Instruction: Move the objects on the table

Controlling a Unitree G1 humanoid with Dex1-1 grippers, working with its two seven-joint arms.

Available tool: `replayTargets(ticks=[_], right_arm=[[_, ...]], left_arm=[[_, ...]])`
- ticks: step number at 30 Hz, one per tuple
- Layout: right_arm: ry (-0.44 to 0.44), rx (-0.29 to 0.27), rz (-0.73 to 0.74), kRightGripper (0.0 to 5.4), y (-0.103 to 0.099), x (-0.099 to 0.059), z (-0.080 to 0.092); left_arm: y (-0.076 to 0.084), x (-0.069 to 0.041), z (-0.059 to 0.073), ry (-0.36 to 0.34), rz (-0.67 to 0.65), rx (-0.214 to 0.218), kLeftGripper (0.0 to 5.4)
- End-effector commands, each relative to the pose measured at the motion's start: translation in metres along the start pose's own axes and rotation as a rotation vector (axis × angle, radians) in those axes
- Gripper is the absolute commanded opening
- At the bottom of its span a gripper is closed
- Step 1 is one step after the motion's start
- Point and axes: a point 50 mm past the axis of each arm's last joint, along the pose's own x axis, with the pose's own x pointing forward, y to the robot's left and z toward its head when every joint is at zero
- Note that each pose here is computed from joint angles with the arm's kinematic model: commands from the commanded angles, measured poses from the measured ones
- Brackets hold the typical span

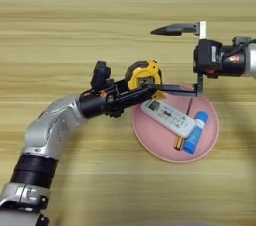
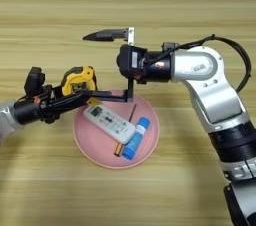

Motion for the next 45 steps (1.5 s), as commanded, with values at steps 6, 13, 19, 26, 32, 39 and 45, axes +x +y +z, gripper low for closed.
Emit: replayTargets(ticks=[6,13,19,26,32,39,45], right_arm=[[-0.069,0.045,-0.296,5.40,-0.017,-0.023,0.013],[0.050,0.133,-0.723,5.40,-0.036,-0.045,-0.008],[0.149,0.145,-1.045,5.40,-0.040,-0.061,-0.030],[0.291,0.098,-1.324,5.40,-0.038,-0.068,-0.075],[0.322,0.177,-1.362,5.40,-0.034,-0.061,-0.106],[0.357,0.190,-1.385,5.40,-0.037,-0.067,-0.118],[0.354,0.196,-1.404,5.40,-0.040,-0.067,-0.120]], left_arm=[[-0.001,0.001,0.001,0.041,-0.015,0.062,2.52],[-0.004,0.003,-0.001,0.070,-0.034,0.113,2.52],[-0.004,0.005,-0.001,0.113,-0.049,0.184,2.52],[-0.002,0.005,-0.009,0.225,-0.066,0.354,2.52],[-0.007,0.002,-0.015,0.289,-0.115,0.429,2.52],[-0.006,0.005,-0.019,0.372,-0.171,0.525,2.52],[-0.004,0.006,-0.023,0.442,-0.210,0.565,2.52]])
